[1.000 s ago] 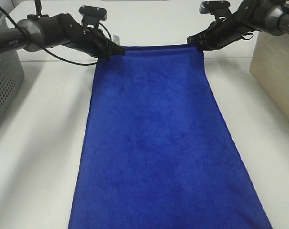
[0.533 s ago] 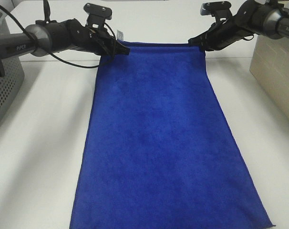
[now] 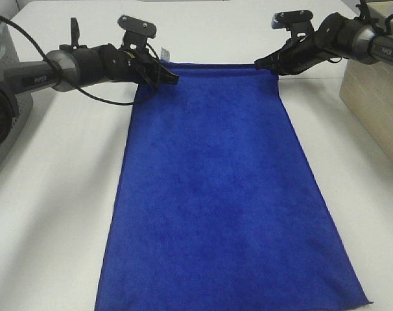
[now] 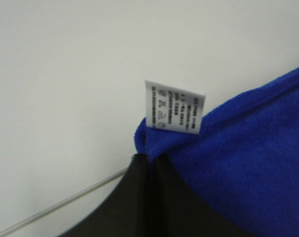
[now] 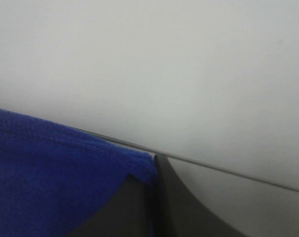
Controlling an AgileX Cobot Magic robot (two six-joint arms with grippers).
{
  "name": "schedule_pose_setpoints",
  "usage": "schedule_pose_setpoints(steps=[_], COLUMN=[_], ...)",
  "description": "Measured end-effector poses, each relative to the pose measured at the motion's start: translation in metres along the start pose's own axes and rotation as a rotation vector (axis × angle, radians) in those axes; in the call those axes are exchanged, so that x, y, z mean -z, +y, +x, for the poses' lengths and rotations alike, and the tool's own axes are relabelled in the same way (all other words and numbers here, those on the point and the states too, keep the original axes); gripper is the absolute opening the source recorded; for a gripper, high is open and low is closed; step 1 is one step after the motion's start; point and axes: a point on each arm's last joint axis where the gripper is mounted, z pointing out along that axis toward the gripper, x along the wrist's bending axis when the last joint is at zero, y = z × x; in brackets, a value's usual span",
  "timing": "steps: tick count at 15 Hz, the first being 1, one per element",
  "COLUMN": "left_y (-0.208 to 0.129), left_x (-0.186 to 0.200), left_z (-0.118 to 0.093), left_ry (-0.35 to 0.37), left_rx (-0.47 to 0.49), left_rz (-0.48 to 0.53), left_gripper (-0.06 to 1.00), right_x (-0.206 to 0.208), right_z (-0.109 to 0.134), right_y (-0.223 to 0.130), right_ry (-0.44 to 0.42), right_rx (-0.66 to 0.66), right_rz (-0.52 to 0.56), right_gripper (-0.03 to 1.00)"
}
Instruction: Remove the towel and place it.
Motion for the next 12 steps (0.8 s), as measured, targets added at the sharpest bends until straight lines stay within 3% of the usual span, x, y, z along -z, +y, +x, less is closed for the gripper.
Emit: schedule_pose_setpoints(steps=[4,8,12], left_y=[-0.0104,-0.0074,-0.0072], left_x=[-0.008,-0.0079,-0.0079], left_z=[-0.0126,-0.0118,-0.0118], left_ry=[0.023,0.039,0.04], left_rx=[-0.057,-0.071,-0.075], left_rz=[-0.064,-0.102,-0.103], left_gripper=[0.06,0.08,0.23], right_x=[-0.0033,-0.0032,-0.0029], right_z=[-0.0045,-0.0056,-0.007], right_y=[-0.0017,-0.0008,-0.0015], right_ry=[-0.021,-0.027,-0.026], right_rx=[-0.002,-0.003,-0.006], right_rz=[-0.025,-0.036,-0.031], right_gripper=[0.02,0.02,0.07])
